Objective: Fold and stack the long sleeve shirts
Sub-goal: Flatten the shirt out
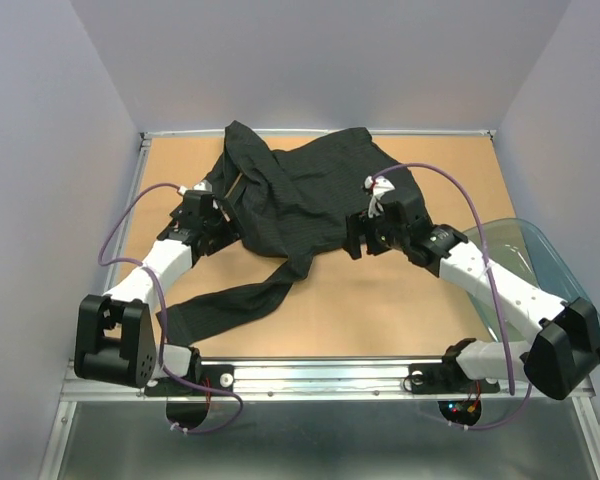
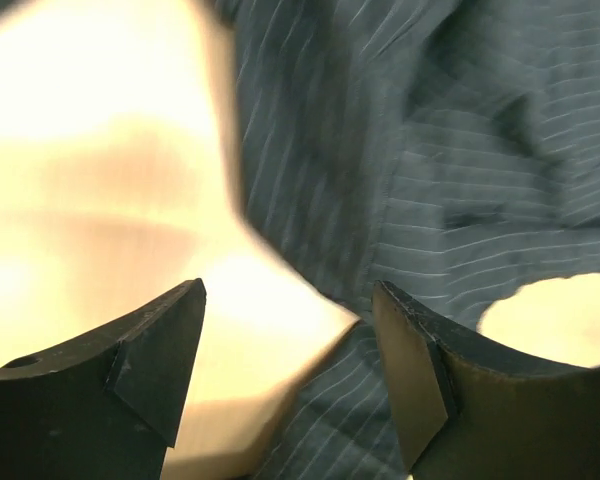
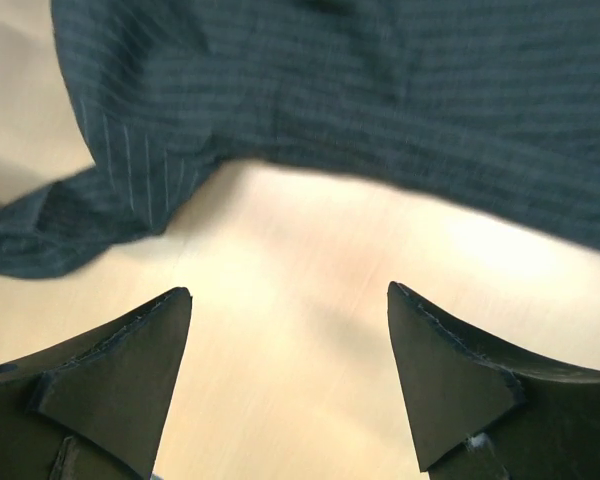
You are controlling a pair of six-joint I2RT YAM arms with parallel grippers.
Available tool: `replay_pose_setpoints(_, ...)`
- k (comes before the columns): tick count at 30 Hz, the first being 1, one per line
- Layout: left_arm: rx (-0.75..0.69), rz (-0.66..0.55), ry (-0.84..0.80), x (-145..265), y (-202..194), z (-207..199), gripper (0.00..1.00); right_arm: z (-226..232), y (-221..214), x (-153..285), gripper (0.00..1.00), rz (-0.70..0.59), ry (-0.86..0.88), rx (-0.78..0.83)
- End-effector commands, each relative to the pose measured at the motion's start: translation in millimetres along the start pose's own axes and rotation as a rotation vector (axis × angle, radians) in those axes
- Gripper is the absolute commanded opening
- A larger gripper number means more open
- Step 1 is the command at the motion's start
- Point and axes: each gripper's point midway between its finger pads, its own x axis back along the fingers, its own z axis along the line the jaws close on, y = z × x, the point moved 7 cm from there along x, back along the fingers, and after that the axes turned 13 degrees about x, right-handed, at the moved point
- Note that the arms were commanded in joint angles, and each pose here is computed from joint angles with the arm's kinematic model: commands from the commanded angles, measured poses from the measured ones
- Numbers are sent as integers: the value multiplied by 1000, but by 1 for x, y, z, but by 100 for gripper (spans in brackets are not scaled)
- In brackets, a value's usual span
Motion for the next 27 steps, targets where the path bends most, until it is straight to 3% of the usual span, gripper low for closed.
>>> replay_pose_setpoints(1,75,-71,-76,-8,8,-12,77,8,-2,-2,84,-55,53,-59)
replay_pose_setpoints(9,193,-221,-9,-47,32,2,71,-5,-2,7,84,-98,-81,-89)
replay_pose_setpoints(20,275,-195,26,-102,48,8,68,-12,8,16,84,-143,-138,-94)
replay_pose_setpoints(27,286,-190,21,-119,50,7,56,-21,-1,7,84,-108,-227,-128)
